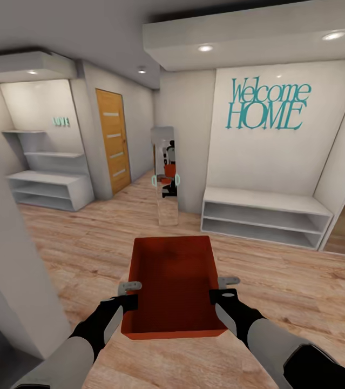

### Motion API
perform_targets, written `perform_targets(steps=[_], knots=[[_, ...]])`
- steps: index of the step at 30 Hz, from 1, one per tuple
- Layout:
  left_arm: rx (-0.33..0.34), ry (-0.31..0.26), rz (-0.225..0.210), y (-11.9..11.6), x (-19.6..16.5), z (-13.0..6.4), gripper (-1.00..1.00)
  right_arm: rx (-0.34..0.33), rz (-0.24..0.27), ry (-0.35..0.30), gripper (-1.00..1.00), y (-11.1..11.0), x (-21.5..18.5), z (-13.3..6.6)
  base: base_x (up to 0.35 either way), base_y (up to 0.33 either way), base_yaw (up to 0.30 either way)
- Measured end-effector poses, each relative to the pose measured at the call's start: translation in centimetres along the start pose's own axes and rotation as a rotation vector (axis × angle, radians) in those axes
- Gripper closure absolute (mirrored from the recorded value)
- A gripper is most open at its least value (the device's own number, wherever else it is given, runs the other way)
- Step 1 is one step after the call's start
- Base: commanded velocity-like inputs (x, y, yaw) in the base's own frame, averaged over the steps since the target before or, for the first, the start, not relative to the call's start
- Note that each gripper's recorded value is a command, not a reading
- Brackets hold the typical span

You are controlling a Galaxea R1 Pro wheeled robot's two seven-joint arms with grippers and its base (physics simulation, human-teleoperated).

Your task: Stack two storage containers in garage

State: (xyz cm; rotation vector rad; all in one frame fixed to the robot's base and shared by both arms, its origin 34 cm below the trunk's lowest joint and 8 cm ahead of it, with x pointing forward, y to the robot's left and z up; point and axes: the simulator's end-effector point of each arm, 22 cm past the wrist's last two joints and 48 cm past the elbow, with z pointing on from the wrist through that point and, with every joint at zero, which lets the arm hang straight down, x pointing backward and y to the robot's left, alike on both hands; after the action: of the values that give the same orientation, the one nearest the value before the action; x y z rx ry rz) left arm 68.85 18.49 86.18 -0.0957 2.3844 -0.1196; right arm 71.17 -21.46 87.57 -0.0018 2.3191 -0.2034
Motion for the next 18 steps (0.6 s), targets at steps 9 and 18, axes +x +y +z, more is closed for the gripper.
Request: perform_targets(steps=[9, 18], knots=[[0.0, 0.0, 0.0, 0.03, 0.0, 0.0, 1.0, 0.001, 0.0, 0.0, 1.0, 0.02, 0.0, -0.01, 0.321, 0.0, 0.0], [0.0, 0.0, 0.0, 0.04, 0.0, 0.0, 1.0, 0.0, 0.0, 0.0, 1.0, 0.03, 0.0, -0.01, 0.322, 0.0, 0.0]])
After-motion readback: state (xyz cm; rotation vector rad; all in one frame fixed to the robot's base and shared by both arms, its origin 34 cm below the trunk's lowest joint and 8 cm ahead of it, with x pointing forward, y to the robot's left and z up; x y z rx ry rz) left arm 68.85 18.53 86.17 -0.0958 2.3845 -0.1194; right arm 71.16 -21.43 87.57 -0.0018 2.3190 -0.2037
